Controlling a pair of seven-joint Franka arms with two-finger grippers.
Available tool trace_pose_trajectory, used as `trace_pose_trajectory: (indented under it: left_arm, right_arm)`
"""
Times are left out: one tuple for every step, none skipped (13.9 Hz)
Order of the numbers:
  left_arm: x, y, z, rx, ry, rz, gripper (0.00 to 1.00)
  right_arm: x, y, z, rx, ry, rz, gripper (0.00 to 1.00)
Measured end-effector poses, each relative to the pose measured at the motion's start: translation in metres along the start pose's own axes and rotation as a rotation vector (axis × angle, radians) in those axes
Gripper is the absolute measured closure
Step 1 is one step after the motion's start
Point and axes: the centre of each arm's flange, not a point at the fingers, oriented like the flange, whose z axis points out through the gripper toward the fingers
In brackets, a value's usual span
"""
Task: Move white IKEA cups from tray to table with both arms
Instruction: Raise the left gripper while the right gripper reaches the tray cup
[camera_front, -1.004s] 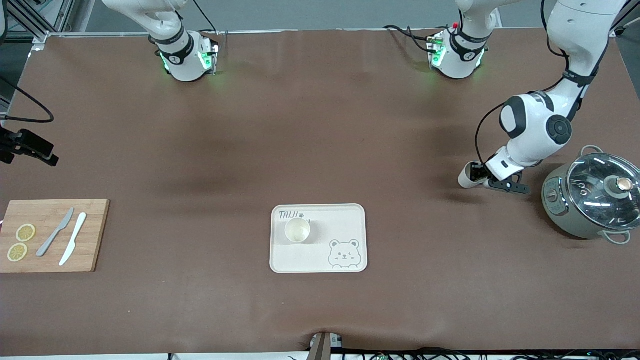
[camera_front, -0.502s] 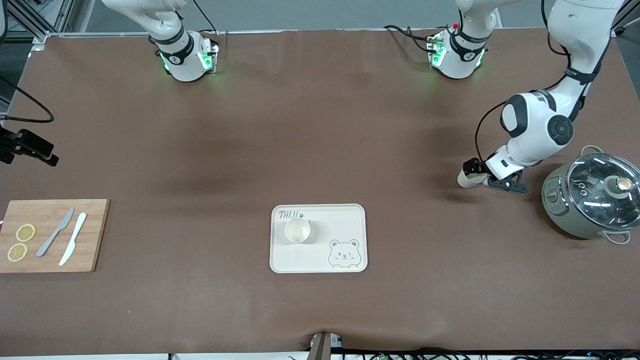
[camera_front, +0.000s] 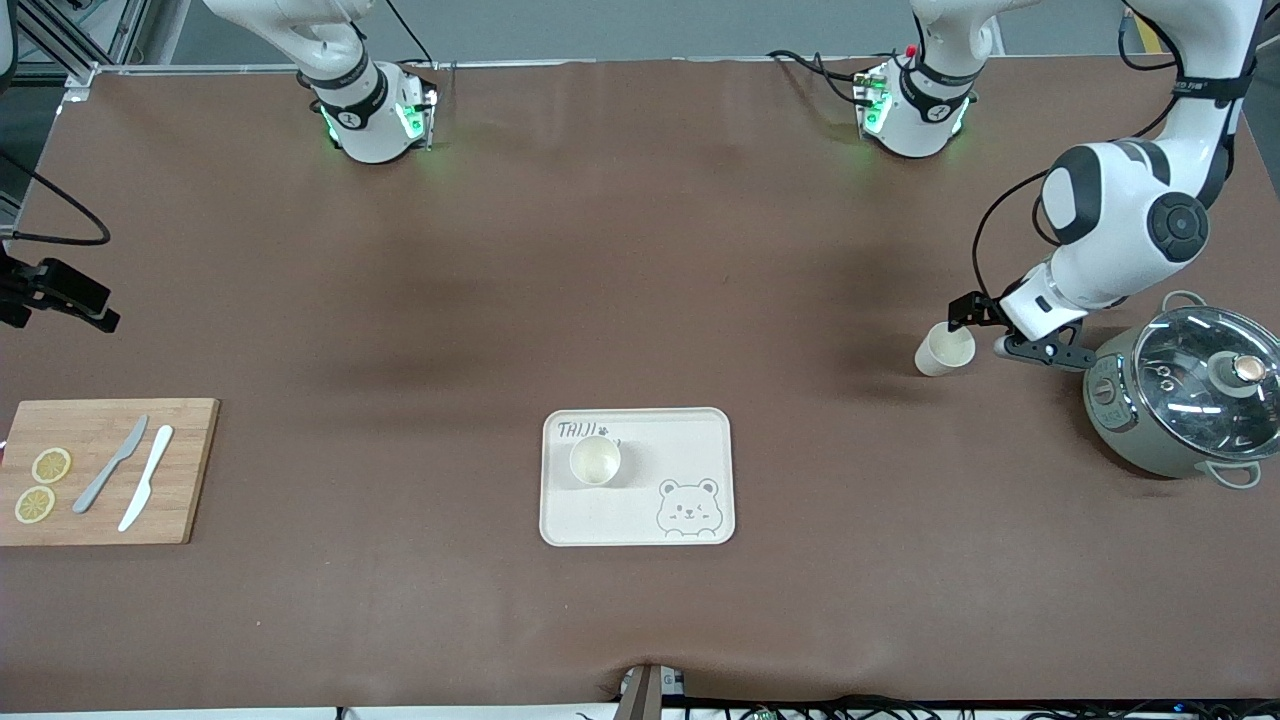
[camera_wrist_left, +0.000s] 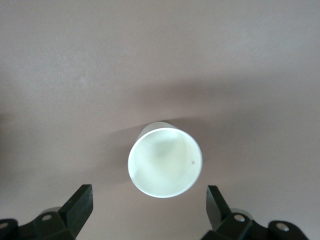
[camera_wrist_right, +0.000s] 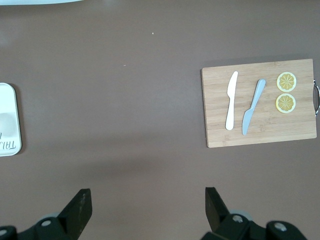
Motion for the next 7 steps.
trace_pose_trajectory:
  left_arm:
    - [0.008, 0.006, -0.012, 0.0, 0.01, -0.005, 0.0]
    - [0.019, 0.012, -0.026, 0.001, 0.03, -0.013, 0.0]
    - [0.03, 0.02, -0.038, 0.0, 0.055, -0.021, 0.0]
    - [0.043, 0.03, -0.05, -0.005, 0.078, -0.038, 0.0]
    - [0.057, 0.042, -0.061, -0.015, 0.095, -0.062, 0.0]
    - [0.071, 0.055, -0.07, -0.028, 0.105, -0.085, 0.0]
    - [0.083, 0.07, -0.079, -0.038, 0.112, -0.104, 0.0]
  right_arm:
    - [0.0, 0.0, 0.0, 0.0, 0.0, 0.0, 0.0]
    - [0.0, 0.0, 0.0, 0.0, 0.0, -0.002, 0.0]
    - [0.0, 0.0, 0.001, 0.0, -0.001, -0.003, 0.0]
    - [0.0, 0.0, 0.002, 0.0, -0.003, -0.004, 0.0]
    - [0.001, -0.002, 0.004, 0.0, -0.007, -0.006, 0.0]
    - [0.002, -0.004, 0.007, 0.0, -0.012, -0.01, 0.0]
    - [0.003, -0.006, 0.009, 0.0, -0.016, -0.016, 0.0]
